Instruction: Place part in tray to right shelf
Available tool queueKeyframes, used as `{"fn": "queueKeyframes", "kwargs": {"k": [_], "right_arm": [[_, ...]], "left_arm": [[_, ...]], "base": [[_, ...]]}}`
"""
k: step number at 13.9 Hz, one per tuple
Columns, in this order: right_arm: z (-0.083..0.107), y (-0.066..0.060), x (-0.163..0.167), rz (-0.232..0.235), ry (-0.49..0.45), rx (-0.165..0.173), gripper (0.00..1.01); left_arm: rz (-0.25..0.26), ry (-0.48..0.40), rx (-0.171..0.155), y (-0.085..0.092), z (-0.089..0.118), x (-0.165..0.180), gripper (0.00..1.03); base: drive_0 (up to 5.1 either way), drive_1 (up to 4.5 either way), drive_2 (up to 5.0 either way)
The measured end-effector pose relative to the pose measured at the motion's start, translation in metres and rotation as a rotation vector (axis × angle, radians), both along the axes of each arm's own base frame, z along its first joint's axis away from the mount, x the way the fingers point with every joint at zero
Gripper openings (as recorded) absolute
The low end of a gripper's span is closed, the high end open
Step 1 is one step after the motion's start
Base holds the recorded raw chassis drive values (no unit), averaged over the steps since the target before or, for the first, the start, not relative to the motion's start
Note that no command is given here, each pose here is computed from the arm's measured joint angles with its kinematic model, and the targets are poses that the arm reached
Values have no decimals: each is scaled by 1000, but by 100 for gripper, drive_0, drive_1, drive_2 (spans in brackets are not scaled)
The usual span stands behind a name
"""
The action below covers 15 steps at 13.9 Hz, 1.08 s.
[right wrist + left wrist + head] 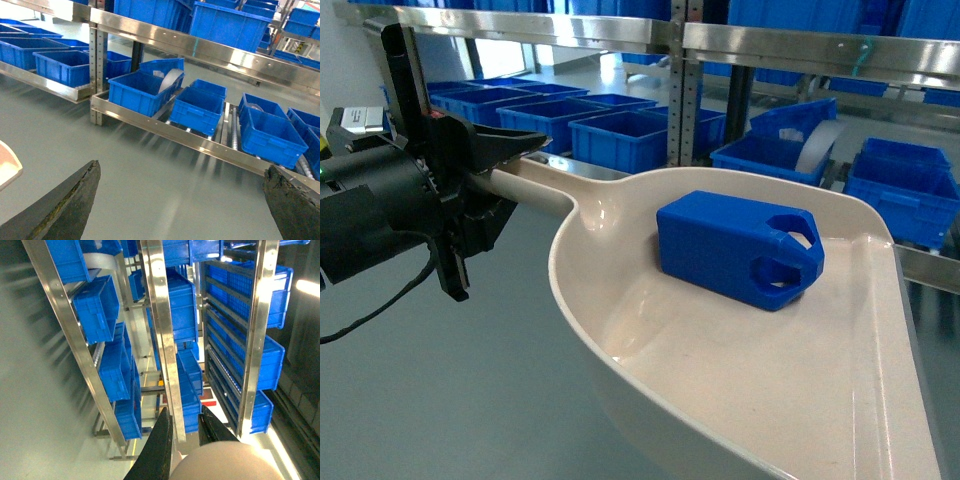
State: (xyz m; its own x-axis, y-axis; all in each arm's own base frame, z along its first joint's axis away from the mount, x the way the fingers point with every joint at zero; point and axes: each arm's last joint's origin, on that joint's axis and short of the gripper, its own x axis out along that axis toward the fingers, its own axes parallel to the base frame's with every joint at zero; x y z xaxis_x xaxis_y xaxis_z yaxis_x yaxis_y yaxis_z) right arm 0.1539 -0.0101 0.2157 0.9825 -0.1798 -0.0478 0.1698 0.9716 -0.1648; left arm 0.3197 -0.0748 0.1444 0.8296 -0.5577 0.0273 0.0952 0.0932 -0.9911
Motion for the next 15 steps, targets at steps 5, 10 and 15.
{"fn": "queueKeyframes", "kwargs": {"k": [5, 10, 15], "right_arm": [[0, 0, 0, 0, 0, 0, 98], [0, 0, 0, 0, 0, 0, 98], [0, 0, 0, 0, 0, 0, 98]], "left_arm": [[2, 0, 0, 0, 0, 0, 13], [-1, 0, 0, 0, 0, 0, 13], [5, 0, 0, 1, 0, 0, 13]], "base": [[-157, -157, -157], [-160, -160, -160], [-172, -172, -172]]}}
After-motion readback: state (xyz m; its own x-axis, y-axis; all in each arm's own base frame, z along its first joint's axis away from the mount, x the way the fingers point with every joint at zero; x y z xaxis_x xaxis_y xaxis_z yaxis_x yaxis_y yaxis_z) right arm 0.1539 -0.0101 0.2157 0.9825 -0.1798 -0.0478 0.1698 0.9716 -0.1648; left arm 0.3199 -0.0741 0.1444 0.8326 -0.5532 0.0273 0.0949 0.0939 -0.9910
